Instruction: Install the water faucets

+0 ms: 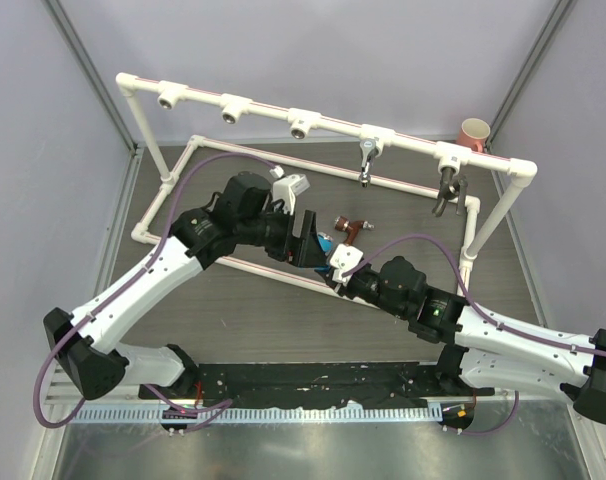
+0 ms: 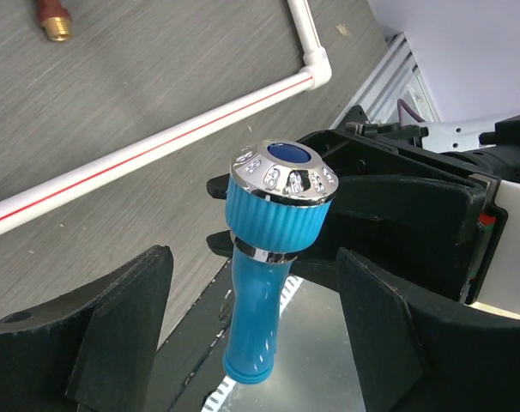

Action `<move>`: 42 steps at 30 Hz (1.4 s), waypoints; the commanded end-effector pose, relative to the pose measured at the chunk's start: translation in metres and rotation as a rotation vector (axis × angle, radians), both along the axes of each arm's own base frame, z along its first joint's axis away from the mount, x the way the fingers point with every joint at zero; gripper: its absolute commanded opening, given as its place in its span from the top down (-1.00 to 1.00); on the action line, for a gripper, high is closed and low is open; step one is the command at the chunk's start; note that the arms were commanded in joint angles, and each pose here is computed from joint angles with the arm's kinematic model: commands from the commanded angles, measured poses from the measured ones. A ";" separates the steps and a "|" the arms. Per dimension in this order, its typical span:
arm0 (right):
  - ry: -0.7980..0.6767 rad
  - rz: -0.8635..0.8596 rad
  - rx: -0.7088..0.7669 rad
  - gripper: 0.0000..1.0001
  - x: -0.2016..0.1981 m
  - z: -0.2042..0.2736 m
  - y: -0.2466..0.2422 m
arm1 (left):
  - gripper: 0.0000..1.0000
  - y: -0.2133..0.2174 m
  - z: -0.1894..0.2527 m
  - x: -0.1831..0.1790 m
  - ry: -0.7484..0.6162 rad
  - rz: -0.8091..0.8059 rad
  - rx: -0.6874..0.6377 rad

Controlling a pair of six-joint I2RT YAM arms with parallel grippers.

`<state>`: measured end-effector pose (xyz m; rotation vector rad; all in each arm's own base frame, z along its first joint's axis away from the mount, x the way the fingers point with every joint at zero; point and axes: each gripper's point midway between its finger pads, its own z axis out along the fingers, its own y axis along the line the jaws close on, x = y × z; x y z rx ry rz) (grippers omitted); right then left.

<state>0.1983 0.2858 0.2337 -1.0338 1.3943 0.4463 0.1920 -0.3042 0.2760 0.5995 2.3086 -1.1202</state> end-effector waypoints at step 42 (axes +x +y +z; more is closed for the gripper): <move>0.232 -0.145 0.239 -0.69 0.003 0.161 -0.006 | 1.00 0.178 0.056 0.030 -0.652 0.639 0.079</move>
